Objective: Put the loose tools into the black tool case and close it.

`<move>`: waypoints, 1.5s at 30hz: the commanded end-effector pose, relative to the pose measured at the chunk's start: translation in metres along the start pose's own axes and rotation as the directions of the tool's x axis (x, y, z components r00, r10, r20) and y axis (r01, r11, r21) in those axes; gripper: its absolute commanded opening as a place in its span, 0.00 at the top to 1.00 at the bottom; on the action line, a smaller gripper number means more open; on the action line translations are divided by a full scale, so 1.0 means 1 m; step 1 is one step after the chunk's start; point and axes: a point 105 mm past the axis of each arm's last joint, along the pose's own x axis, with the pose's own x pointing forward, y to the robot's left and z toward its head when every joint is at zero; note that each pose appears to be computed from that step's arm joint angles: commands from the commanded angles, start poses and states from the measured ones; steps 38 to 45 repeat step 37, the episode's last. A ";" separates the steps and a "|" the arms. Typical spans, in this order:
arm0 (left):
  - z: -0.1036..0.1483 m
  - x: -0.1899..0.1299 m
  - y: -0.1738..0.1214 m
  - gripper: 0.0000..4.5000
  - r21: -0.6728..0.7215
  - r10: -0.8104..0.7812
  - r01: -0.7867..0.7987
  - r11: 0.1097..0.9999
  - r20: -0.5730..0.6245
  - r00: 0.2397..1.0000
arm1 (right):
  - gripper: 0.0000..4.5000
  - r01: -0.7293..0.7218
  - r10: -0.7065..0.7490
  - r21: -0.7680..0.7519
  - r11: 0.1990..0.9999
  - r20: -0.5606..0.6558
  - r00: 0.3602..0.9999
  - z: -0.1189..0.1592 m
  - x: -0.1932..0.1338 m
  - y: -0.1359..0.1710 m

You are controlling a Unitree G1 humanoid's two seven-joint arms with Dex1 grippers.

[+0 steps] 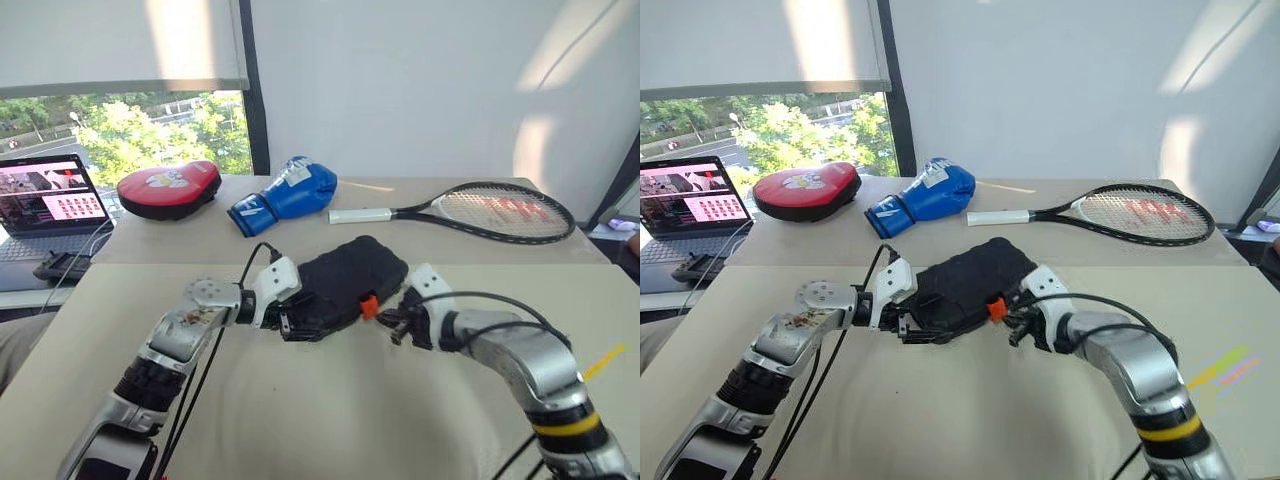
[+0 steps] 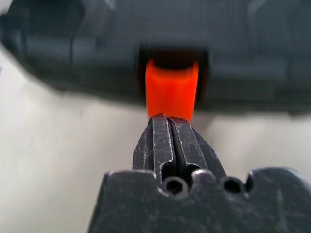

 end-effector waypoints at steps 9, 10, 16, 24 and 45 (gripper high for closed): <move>-0.015 0.001 -0.010 0.00 -0.065 -0.008 0.007 0.998 -0.014 1.000 | 1.00 0.003 0.005 -0.075 0.997 0.111 0.994 0.018 0.002 -0.003; -0.011 -0.001 -0.010 0.00 -0.071 0.003 -0.001 0.997 0.022 1.000 | 1.00 0.011 0.005 -0.107 0.994 0.144 0.990 0.019 -0.007 0.000; 0.013 -0.036 -0.014 0.00 -0.207 0.089 -0.030 0.978 0.284 0.955 | 0.77 -0.008 0.065 -0.144 0.990 0.396 0.916 0.028 -0.082 0.032; -0.012 -0.093 -0.041 0.00 -0.289 0.176 -0.100 0.952 0.250 0.952 | 0.15 0.076 -0.010 -0.160 0.984 0.378 0.926 -0.003 -0.153 0.045; -0.043 -0.130 -0.066 0.00 -0.345 0.241 -0.189 0.919 0.115 0.964 | 0.02 0.177 -0.136 -0.161 0.971 0.238 0.962 -0.035 -0.208 0.041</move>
